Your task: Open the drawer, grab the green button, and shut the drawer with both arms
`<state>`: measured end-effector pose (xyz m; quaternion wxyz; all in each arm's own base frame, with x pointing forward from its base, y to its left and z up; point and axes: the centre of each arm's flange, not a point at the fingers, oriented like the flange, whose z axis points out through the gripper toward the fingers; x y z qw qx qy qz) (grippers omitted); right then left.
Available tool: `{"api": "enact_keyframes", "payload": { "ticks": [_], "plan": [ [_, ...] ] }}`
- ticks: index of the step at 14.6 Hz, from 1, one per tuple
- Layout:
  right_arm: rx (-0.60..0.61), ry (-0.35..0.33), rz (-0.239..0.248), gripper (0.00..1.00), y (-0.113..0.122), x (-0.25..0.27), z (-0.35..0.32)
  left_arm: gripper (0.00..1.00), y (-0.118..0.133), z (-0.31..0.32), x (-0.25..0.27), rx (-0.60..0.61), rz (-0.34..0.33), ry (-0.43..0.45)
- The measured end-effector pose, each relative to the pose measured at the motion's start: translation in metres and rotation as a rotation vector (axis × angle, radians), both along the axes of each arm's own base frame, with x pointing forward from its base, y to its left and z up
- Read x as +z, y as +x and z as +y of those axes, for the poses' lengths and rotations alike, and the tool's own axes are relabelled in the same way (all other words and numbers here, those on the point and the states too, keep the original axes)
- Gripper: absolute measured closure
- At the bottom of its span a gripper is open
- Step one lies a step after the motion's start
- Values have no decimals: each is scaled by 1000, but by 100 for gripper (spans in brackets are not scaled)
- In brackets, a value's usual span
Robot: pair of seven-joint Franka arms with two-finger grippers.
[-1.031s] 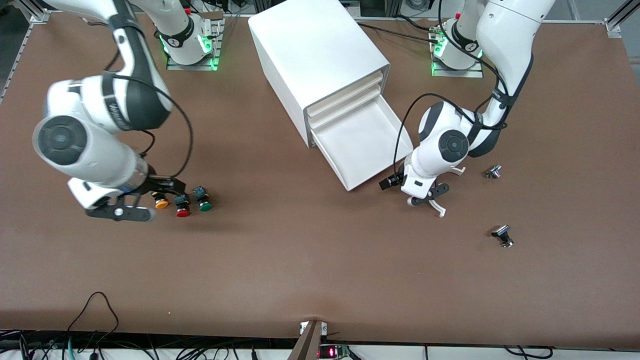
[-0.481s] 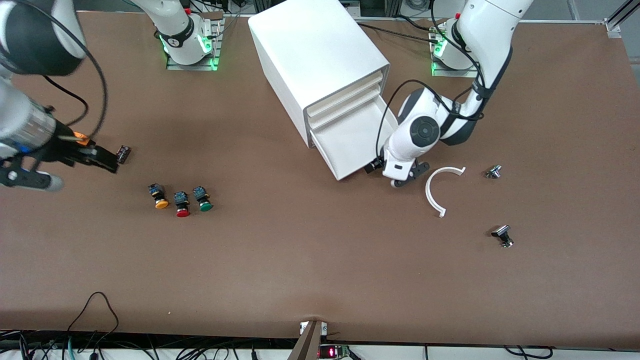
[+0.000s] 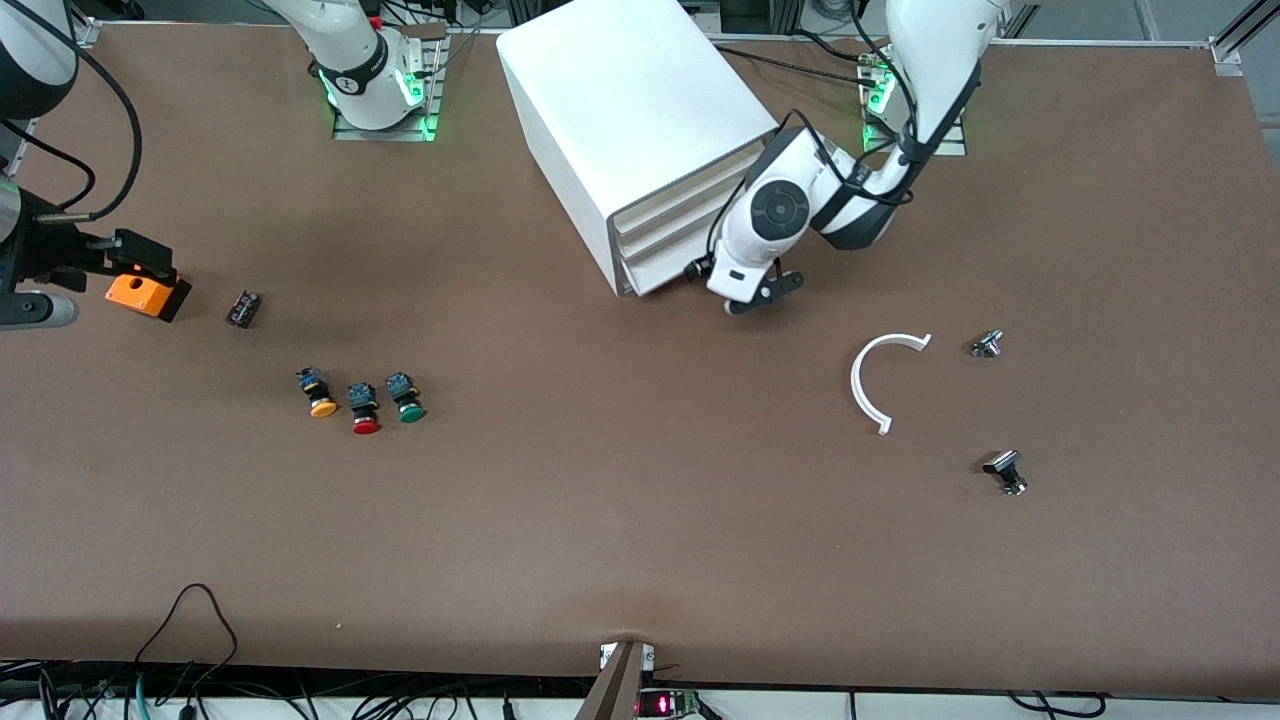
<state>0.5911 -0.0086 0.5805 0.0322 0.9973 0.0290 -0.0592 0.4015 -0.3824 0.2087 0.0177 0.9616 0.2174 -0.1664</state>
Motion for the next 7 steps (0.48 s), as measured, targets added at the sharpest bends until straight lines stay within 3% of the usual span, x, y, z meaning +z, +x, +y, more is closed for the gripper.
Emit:
{"api": "enact_keyframes", "payload": {
  "ticks": [3, 7],
  "plan": [
    [-53, -3, -35, 0, -17, 12, 2, 0, -14, -11, 0, -2, 23, -13],
    [-64, 0, -60, 0, -44, 14, -4, 0, -2, -3, 10, 1, -2, -27]
  ]
}}
